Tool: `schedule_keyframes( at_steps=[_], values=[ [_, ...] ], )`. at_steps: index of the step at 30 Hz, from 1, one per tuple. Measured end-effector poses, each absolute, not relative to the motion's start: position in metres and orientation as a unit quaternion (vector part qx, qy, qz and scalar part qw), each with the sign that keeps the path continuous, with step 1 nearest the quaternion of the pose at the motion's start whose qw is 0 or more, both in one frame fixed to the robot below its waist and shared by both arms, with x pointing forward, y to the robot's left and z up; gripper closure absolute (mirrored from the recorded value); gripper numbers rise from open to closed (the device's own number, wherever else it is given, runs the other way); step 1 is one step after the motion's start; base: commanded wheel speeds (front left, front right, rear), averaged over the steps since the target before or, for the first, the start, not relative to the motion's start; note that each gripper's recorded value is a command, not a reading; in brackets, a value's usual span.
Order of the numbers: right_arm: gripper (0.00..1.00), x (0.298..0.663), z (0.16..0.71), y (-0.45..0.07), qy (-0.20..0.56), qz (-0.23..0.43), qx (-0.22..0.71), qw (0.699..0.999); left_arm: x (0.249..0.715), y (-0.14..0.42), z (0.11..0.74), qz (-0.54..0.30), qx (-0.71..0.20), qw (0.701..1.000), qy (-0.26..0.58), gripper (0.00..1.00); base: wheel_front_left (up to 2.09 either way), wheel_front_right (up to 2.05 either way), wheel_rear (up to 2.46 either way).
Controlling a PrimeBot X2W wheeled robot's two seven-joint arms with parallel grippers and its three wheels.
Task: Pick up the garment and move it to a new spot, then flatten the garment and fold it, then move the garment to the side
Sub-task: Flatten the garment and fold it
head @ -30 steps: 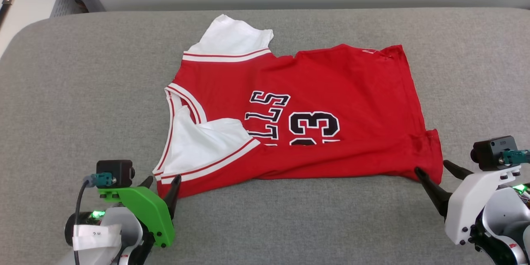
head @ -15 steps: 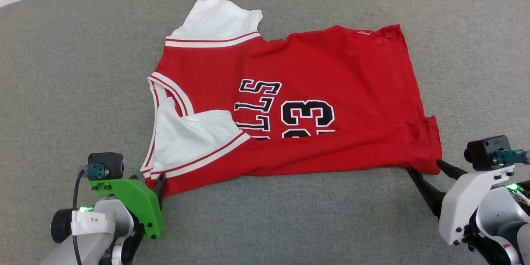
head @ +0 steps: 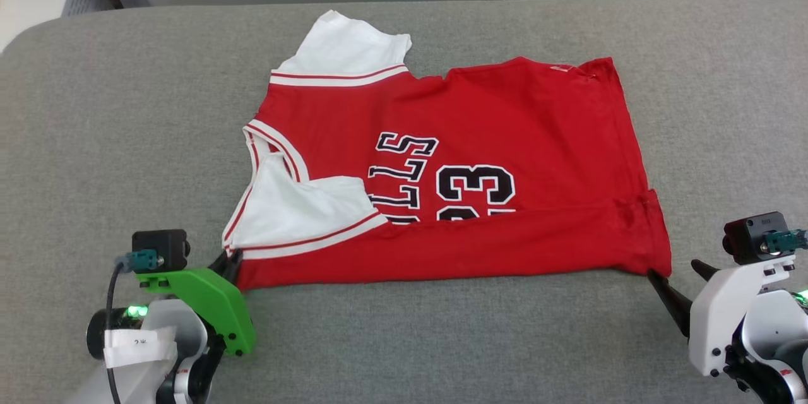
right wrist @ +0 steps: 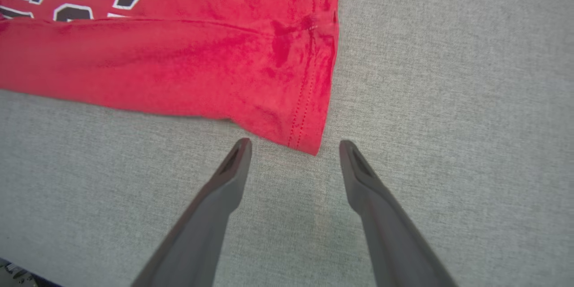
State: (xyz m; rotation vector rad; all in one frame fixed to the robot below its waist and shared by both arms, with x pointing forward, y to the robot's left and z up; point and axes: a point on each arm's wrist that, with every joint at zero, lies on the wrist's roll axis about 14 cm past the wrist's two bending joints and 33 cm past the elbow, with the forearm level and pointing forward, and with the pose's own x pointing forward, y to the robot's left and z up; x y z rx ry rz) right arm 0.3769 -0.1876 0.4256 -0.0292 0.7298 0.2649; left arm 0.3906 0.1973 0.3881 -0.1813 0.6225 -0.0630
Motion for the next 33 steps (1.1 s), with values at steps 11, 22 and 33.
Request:
schedule_keyframes(
  at_steps=[11, 22, 33],
  values=[
    [0.0, 0.396, 0.411, -0.189, 0.381, 0.111, -0.031, 0.917, 0.398, 0.194, 0.439, -0.045, -0.099, 0.97, 0.219, 1.0, 0.0, 0.0, 0.0],
    [0.0, 0.4, 0.372, -0.187, 0.436, 0.11, -0.043, 0.892, 0.392, 0.193, 0.423, -0.049, -0.089, 0.964, 0.246, 1.0, 0.0, 0.0, 0.0],
    [1.0, 0.398, 0.363, -0.187, 0.445, 0.12, -0.046, 0.886, 0.383, 0.198, 0.418, -0.045, -0.083, 0.961, 0.258, 1.0, 0.0, 0.0, 0.0]
  ],
)
